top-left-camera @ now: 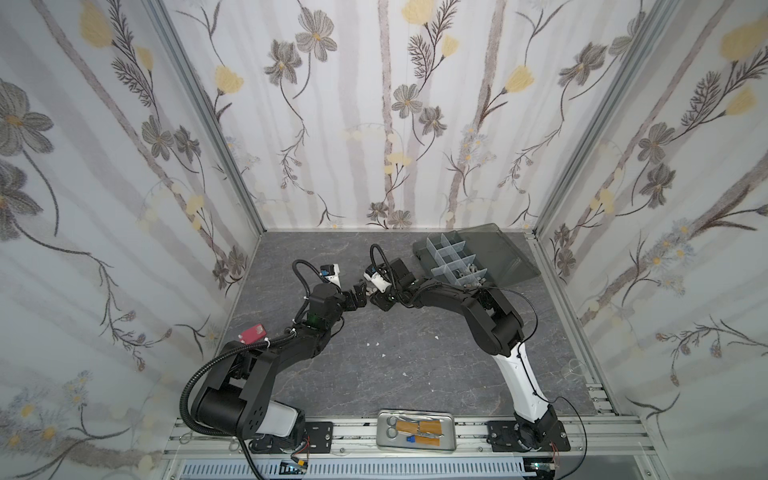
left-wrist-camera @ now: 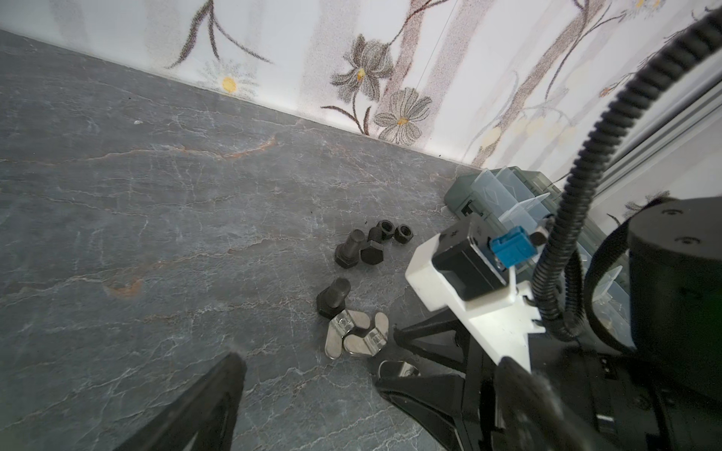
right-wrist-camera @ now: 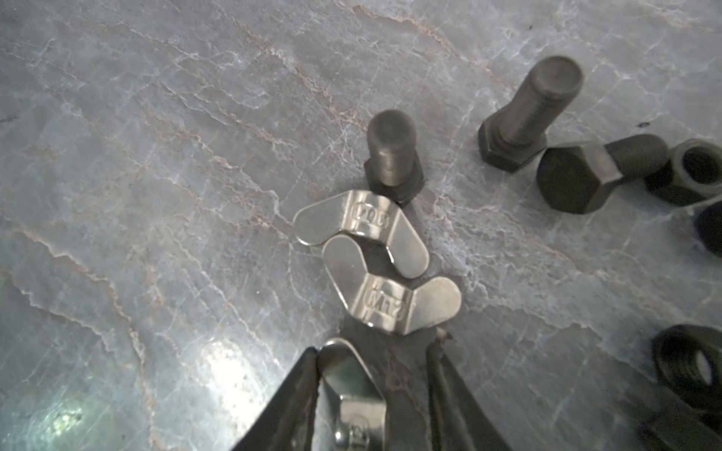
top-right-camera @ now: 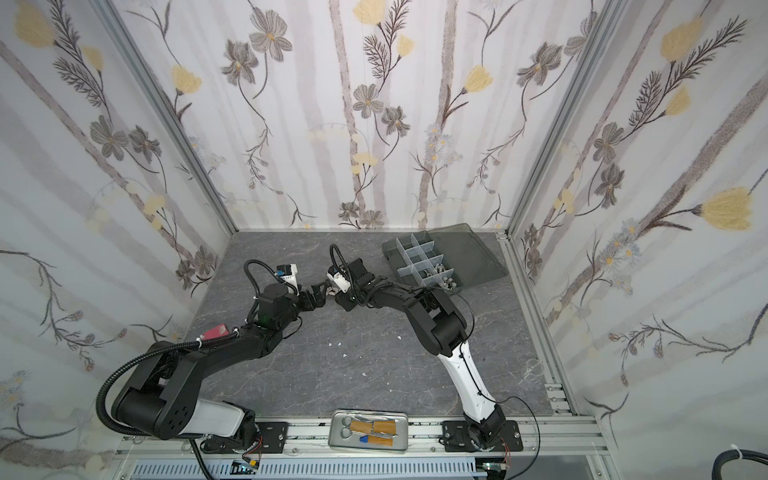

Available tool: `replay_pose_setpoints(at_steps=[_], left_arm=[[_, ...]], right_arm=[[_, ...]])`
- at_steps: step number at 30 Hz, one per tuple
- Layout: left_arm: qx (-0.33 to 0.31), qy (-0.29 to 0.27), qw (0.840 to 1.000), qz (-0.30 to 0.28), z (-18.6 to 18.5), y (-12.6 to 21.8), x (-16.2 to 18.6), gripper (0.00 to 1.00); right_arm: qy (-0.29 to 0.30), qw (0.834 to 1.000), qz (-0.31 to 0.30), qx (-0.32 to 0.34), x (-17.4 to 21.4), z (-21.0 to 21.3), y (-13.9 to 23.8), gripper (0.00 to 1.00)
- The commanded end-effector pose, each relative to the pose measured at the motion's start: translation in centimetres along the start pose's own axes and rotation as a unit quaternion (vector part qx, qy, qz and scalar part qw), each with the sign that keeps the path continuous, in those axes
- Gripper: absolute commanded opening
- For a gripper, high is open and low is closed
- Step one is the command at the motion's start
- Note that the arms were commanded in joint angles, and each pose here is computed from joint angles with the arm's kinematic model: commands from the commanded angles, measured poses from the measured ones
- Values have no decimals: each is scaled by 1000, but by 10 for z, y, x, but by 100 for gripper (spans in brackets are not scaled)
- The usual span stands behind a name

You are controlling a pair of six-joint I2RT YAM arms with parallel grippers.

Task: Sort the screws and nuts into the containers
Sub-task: 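Lower the right gripper onto another silver wing nut and close on it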

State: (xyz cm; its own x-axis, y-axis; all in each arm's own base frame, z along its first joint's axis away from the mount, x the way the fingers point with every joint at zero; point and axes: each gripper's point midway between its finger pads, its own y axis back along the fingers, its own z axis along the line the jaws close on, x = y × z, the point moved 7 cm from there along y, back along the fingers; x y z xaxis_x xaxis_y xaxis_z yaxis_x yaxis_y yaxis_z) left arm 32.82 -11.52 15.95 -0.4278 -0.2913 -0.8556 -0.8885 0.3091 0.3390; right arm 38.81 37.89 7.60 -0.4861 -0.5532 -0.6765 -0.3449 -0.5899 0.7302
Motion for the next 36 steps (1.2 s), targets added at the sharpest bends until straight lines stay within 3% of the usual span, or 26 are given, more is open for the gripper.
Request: replay_pose_setpoints(at_steps=[1,14,21,26,29,36], left_arm=[[15,11,1000,-19,-5,0,-8,100],[11,8,1000,-23,-5,1,-10,100],[25,7,999,-31,-10,2,-17,100],[68,-36,997,-20,-36,-2,-20,100],[70,-37,997,-21,-39,-6,-19,100],[62,-32,997,-23,-37,-7,-17,100]], right_arm=[[-7,999,37,-1,16,1,-6,34],[-6,1000,20,-3,6,5,14,13],[-11,1000,-8,0,-9,4,37,10],[-41,998,-44,-6,-21,-10,60,9],[-58,996,-60,-8,-24,-19,71,9],[-39,999,-20,-5,-11,-10,60,33]])
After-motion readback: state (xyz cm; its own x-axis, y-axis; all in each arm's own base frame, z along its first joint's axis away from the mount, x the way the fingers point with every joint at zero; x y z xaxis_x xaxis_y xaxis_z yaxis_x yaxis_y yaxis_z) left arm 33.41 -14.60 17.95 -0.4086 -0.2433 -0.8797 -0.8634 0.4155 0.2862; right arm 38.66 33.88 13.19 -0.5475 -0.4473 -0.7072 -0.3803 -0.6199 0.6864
